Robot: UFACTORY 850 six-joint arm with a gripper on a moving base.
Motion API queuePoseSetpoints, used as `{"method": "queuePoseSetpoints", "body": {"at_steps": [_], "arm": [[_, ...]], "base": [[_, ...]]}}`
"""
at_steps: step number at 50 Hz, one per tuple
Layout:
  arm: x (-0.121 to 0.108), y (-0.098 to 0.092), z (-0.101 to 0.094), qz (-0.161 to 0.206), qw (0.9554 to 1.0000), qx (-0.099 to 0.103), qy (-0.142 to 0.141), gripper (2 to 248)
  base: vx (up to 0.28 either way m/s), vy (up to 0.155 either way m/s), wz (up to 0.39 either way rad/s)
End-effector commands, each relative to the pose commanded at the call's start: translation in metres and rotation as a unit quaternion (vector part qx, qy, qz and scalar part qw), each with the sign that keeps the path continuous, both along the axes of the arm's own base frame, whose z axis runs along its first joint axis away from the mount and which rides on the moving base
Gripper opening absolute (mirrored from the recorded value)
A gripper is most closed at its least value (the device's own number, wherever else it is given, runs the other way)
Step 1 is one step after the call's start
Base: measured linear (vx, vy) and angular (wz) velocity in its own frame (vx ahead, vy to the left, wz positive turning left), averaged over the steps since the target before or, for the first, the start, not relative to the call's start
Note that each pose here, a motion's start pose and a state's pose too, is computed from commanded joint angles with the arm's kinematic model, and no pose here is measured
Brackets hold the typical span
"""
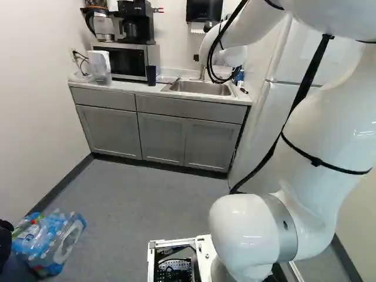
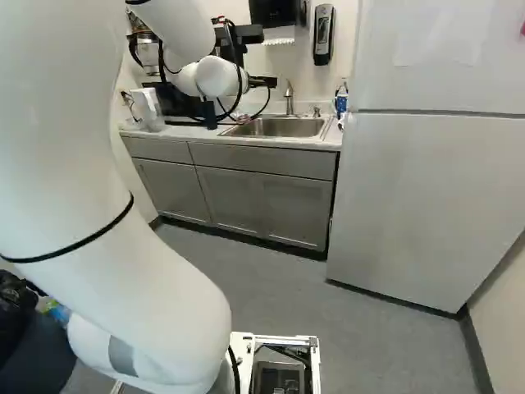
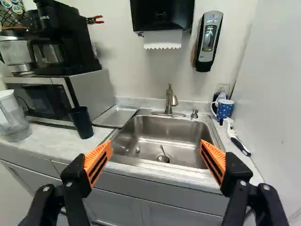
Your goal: Rinse the cup and place it in the tray
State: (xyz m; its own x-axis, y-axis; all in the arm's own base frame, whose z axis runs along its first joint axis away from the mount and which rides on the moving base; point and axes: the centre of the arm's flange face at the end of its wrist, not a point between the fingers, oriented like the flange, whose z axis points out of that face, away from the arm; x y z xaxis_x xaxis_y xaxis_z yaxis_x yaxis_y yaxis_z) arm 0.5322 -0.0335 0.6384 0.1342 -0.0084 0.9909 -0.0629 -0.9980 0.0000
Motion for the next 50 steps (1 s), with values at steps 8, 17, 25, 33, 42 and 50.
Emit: {"method": "queuePoseSetpoints", "body": {"at_steps": [8, 17, 25, 33, 42, 50], "arm": [[0.0000, 0.0000, 0.0000, 0.000, 1.0000, 0.000, 0.000, 247], [0.0000, 0.0000, 0.0000, 0.000, 1.0000, 0.000, 0.000, 247], [0.0000, 0.0000, 0.0000, 0.000, 1.0000, 0.000, 0.000, 247], [0.0000, 0.0000, 0.0000, 0.000, 1.0000, 0.000, 0.000, 247], [0.0000, 0.0000, 0.0000, 0.000, 1.0000, 0.000, 0.000, 247], [0.0000, 0.0000, 0.0000, 0.000, 1.0000, 0.000, 0.000, 247]], "base": [[0.088, -0.029, 0.156], [0.106, -0.043, 0.175], [0.120, -0.052, 0.173], [0.119, -0.054, 0.172], [0.120, -0.053, 0.171], [0.116, -0.052, 0.183]]}}
